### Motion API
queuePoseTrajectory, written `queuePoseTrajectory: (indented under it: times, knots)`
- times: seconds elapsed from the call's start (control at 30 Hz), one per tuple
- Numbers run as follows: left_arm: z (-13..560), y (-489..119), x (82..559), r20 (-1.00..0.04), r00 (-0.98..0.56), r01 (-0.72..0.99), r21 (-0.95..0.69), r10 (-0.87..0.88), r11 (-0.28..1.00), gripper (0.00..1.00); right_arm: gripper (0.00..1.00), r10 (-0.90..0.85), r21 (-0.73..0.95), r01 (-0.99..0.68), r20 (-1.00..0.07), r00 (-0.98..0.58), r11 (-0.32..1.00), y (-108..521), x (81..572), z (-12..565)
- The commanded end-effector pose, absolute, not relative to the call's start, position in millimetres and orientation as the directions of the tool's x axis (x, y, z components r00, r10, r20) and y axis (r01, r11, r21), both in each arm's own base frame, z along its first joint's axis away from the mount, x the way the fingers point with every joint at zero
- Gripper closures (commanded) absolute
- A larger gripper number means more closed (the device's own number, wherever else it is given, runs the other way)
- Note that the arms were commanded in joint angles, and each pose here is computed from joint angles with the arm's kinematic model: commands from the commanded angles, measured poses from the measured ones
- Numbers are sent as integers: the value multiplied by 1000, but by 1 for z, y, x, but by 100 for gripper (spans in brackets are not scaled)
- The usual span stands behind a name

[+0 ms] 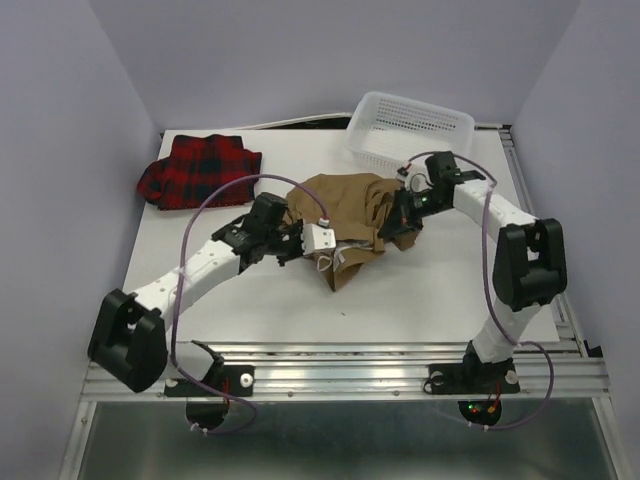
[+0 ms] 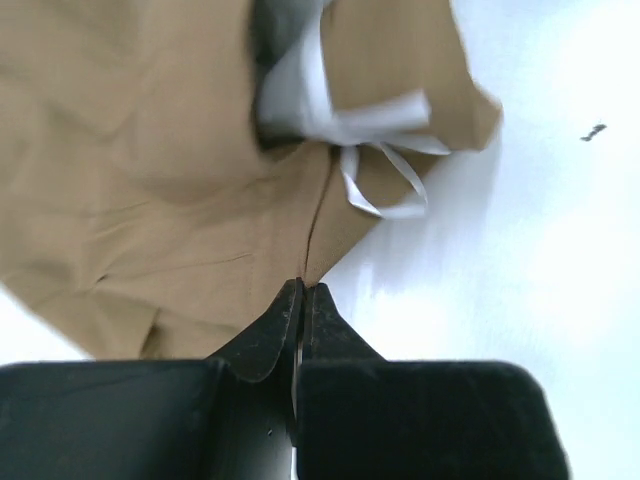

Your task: Fold and stack the skirts

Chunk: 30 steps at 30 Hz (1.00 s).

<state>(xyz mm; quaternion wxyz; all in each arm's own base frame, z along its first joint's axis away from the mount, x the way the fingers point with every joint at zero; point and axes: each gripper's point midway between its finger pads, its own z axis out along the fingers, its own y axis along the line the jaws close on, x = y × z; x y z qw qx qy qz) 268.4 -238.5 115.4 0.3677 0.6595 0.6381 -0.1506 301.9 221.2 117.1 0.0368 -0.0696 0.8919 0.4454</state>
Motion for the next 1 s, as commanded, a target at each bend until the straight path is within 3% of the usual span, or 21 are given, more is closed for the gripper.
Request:
queuePoseTrajectory:
  times: [0.0,0.3,0.47,0.57,0.63,0.77,0.83,0.93,0.97]
  knots:
    - [169,-218,269,-738,126,927,325,663,186,100,99,17,753,-288,-370,-929,592,174,343,190]
    - [300,-172,303,-860,130,761,405,493,506,100,99,256,729,-337,-570,-780,596,96,395,305]
    - [389,-144,311,-888,249,548,459,387,700,100,99,283,668,-411,-679,-677,620,82,402,364]
    - [407,-148,301,-860,304,568,509,410,647,100,99,257,606,-465,-746,-614,646,79,405,386]
    - [394,-163,287,-812,361,651,571,458,500,100,99,218,577,-454,-749,-626,679,74,410,372]
    - [311,-181,253,-804,273,837,469,529,282,100,99,127,592,-410,-662,-739,694,88,402,313]
    - [273,-188,243,-790,223,883,412,571,225,100,87,65,610,-383,-582,-811,693,98,386,257]
    - [204,-201,226,-773,82,949,253,629,187,100,48,-61,603,-441,-544,-837,665,121,354,213]
    - [186,-204,222,-772,23,962,189,635,196,100,43,-105,591,-469,-544,-832,657,128,344,206]
